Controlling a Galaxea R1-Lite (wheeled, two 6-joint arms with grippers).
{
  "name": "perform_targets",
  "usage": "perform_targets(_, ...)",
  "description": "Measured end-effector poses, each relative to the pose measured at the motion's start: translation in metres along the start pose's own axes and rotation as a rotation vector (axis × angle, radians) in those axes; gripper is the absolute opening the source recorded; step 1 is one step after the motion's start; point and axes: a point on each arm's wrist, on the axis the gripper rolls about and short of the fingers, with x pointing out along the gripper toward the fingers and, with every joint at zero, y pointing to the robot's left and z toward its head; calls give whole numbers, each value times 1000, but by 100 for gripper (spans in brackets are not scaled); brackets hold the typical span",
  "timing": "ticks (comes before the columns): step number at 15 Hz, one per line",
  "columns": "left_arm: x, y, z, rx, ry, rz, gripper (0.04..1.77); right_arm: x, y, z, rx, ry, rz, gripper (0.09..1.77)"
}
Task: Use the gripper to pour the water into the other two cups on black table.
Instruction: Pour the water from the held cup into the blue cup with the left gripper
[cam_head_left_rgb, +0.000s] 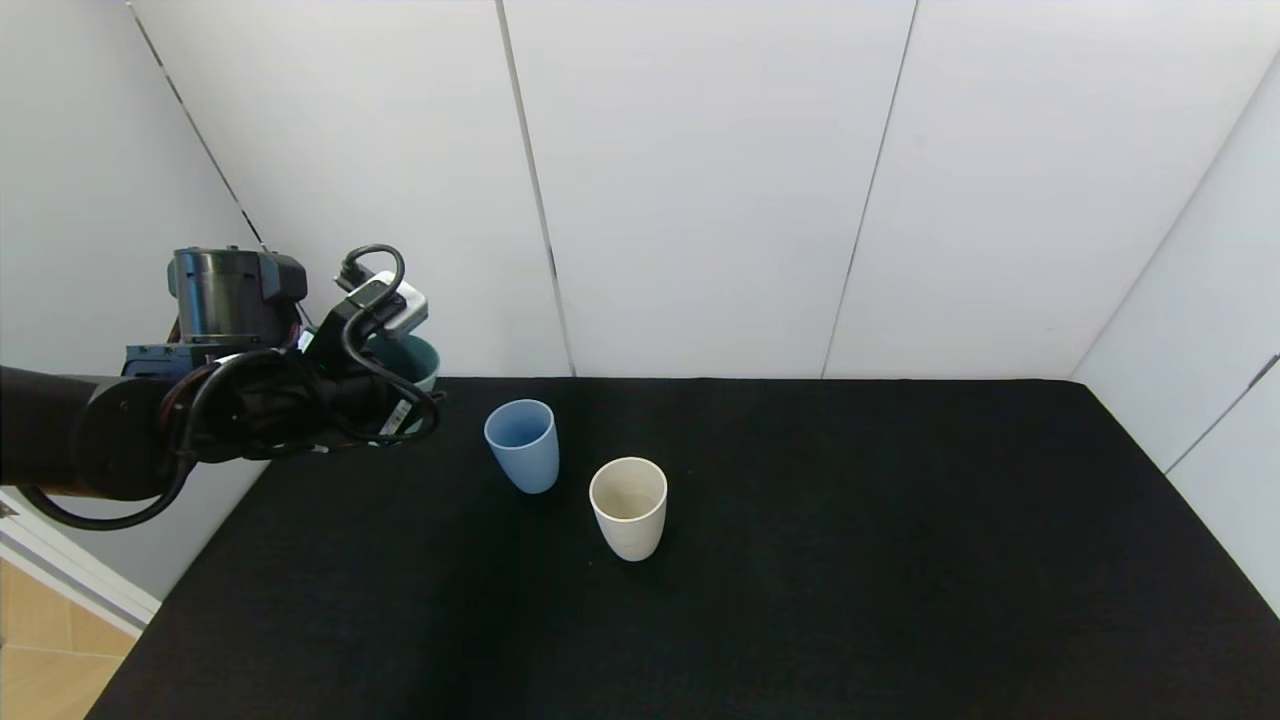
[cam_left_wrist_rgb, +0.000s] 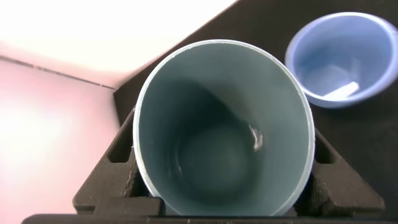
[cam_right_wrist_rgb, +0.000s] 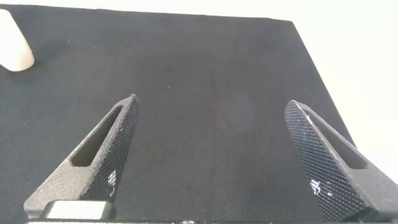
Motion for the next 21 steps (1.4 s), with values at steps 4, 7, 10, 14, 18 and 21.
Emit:
perform_targets(4,-8,-7,10,89,12,24,119,0,0,0,0,0,0,171)
perform_targets(7,-11,-8,10,147,26,35,119,0,0,0,0,0,0,171)
perform_targets(10,-12,-8,9,210,50,57,119,0,0,0,0,0,0,171)
perform_targets(14,-14,-22,10,269,104,37,119,0,0,0,0,0,0,171)
perform_targets(18,-15,-35,15,336,130,40,119,0,0,0,0,0,0,171)
perform_targets(21,-12,-41,16,373,151,48,119,0,0,0,0,0,0,171)
